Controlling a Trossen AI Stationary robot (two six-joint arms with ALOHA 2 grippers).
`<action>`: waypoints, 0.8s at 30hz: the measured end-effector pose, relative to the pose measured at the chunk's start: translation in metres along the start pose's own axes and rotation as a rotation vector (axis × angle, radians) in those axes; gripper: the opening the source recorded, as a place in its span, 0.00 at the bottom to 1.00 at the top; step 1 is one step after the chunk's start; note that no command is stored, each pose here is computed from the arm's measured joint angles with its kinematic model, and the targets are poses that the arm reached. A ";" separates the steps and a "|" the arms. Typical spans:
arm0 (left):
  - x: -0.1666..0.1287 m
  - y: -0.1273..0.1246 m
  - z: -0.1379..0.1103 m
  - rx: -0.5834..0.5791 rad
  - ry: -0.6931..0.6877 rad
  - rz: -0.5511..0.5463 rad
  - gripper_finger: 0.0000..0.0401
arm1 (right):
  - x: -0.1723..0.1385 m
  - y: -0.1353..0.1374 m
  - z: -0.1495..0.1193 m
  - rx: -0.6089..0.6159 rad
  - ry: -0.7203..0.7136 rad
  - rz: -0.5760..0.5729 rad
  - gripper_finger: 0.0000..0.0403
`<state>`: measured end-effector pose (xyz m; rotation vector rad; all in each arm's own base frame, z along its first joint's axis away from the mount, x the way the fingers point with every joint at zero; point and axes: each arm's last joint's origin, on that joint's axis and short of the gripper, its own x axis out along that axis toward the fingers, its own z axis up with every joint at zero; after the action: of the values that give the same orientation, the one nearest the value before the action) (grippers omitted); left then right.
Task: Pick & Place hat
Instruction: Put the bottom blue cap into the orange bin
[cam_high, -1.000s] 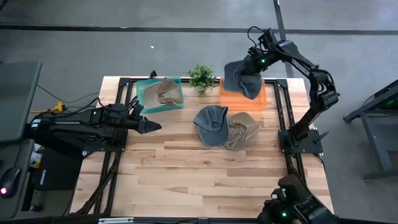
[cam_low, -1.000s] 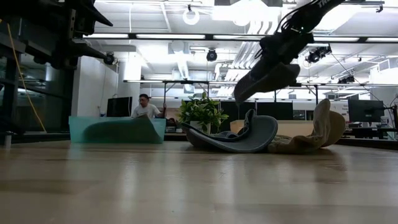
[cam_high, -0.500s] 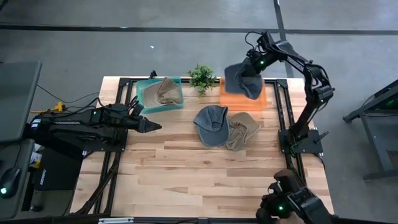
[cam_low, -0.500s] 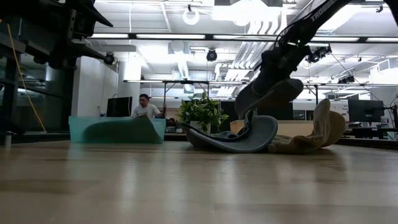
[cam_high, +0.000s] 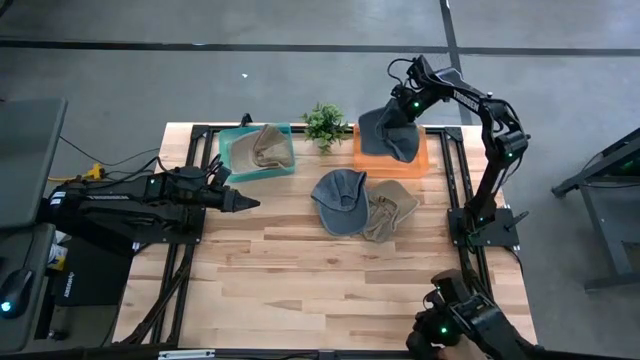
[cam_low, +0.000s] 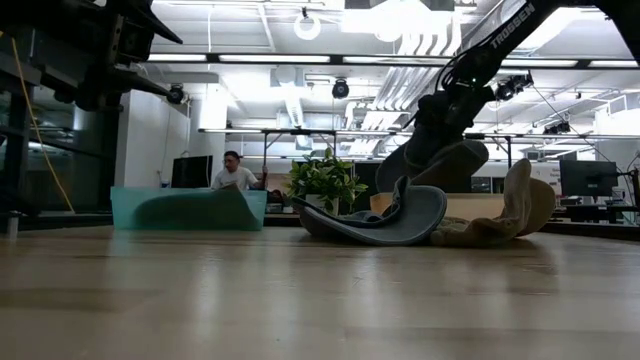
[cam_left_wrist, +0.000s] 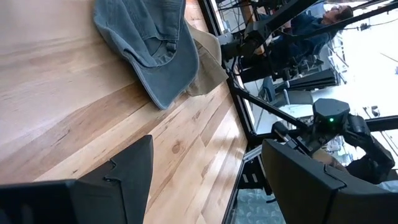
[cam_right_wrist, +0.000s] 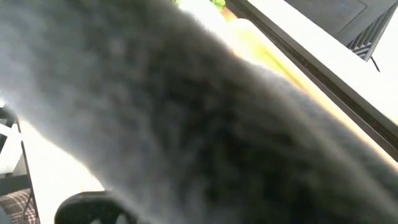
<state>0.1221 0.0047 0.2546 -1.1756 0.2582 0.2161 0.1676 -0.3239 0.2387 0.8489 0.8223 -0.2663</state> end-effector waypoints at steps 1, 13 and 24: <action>0.000 0.000 0.000 -0.001 0.000 0.000 0.65 | 0.000 0.000 0.000 -0.001 0.000 0.001 0.00; 0.000 0.000 0.000 -0.003 0.001 0.000 0.65 | 0.003 0.002 0.003 -0.004 -0.016 -0.005 0.00; 0.000 0.000 0.000 -0.002 -0.003 0.002 0.65 | 0.037 -0.014 -0.025 0.087 0.027 0.006 0.00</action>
<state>0.1220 0.0047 0.2546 -1.1767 0.2561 0.2200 0.1718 -0.3102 0.1947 0.9384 0.8378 -0.2874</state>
